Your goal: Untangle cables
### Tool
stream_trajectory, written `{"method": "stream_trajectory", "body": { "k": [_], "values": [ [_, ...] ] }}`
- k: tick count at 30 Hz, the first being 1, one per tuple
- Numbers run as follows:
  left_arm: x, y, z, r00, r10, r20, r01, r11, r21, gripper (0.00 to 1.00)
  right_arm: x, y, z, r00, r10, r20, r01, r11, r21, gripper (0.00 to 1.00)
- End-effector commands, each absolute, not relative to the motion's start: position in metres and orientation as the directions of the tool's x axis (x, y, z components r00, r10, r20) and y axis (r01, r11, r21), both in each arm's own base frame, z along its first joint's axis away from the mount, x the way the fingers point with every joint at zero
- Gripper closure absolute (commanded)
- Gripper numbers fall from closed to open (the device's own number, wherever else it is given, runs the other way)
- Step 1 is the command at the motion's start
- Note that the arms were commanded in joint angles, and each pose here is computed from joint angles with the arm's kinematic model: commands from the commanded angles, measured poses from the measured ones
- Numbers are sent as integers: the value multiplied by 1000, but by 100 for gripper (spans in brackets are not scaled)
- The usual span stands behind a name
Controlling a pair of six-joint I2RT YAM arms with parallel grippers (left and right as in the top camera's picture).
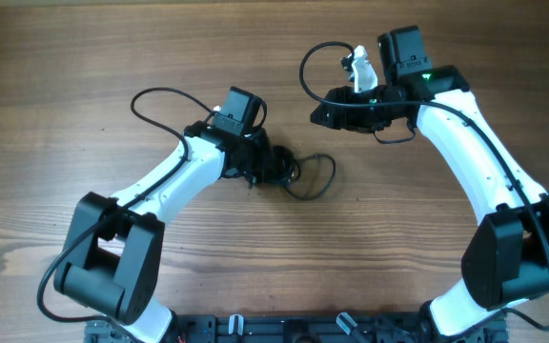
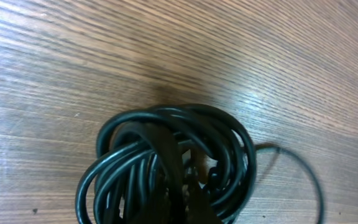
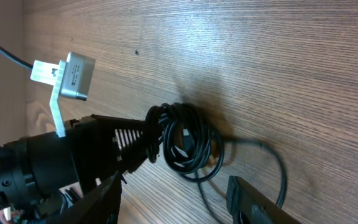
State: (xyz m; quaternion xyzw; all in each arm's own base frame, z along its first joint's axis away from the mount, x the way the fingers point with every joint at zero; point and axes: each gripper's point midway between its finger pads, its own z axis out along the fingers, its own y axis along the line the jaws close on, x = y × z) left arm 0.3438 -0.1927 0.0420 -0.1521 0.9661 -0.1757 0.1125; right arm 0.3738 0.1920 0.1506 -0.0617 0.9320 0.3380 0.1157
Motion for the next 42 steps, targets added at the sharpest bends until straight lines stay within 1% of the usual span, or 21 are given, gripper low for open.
{"method": "stream_trajectory", "body": {
  "k": [1, 3, 5, 8, 10, 12, 17, 18, 22, 25, 26, 28, 29, 30, 32, 33, 35, 36, 37, 41, 42],
  "values": [
    [344, -193, 36, -932, -326, -162, -251, 898, -362, 96, 373, 193, 165, -951, -54, -305, -238, 756, 610, 43],
    [347, -197, 44, -934, -334, -131, -252, 870, -424, 96, 372, 194, 165, -953, -55, -299, -236, 756, 611, 43],
    [350, -202, 60, -939, -340, -48, -258, 791, -554, 96, 367, 200, 169, -959, -52, -277, -227, 725, 650, 44],
    [357, -197, 93, -938, -326, 114, -295, 585, -756, 96, 360, 214, 178, -967, -50, -248, -217, 667, 713, 48],
    [362, -181, 112, -903, -354, 242, -389, 440, -809, 96, 356, 223, 179, -965, -74, -252, -237, 660, 713, 48],
    [364, -172, 121, -881, -364, 303, -436, 373, -819, 96, 349, 234, 179, -962, -102, -252, -256, 652, 714, 48],
    [361, -173, 131, -716, -401, 571, -679, 211, -704, 96, 330, 265, 180, -963, -146, -226, -267, 632, 728, 49],
    [360, -174, 133, -678, -402, 616, -719, 184, -670, 96, 329, 269, 180, -967, -137, -215, -252, 640, 726, 53],
    [337, -178, 134, -360, -389, 848, -930, 73, -361, 96, 339, 257, 165, -985, -27, -172, -134, 747, 651, 56],
    [321, -181, 134, -265, -366, 892, -964, 75, -255, 96, 342, 246, 156, -987, 14, -161, -86, 796, 600, 56],
    [319, -181, 132, -255, -376, 891, -967, 80, -243, 96, 343, 242, 153, -987, 28, -158, -70, 814, 577, 56],
    [311, -170, 101, -193, -549, 814, -981, 100, -165, 96, 345, 229, 145, -985, 47, -168, -46, 859, 510, 55],
    [304, -161, 84, -146, -646, 749, -989, 105, -102, 96, 346, 224, 142, -984, 52, -171, -38, 873, 486, 55],
    [290, -147, 59, -102, -784, 612, -993, 116, -18, 96, 346, 220, 140, -983, 51, -177, -38, 884, 465, 55],
    [284, -141, 46, -143, -856, 496, -987, 161, -6, 96, 348, 217, 139, -981, 55, -184, -34, 893, 448, 55],
    [280, -143, 41, -155, -886, 437, -985, 174, 4, 87, 348, 216, 139, -981, 57, -187, -32, 896, 443, 54],
    [278, -146, 35, -171, -914, 369, -983, 186, 5, 47, 348, 216, 139, -981, 56, -187, -33, 896, 443, 53],
    [280, -142, 32, -196, -931, 309, -979, 204, -6, 10, 348, 216, 139, -981, 56, -186, -32, 896, 443, 52],
    [280, -137, 29, -206, -942, 266, -977, 212, -8, 0, 348, 216, 138, -981, 56, -184, -32, 897, 442, 52],
    [291, -88, 24, -220, -975, -29, -975, 221, -15, 0, 345, 215, 137, -983, 50, -177, -33, 899, 437, 51],
    [296, -74, 26, -290, -952, -103, -956, 293, -20, 0, 345, 215, 137, -983, 43, -179, -40, 899, 436, 51]
  ]
}}
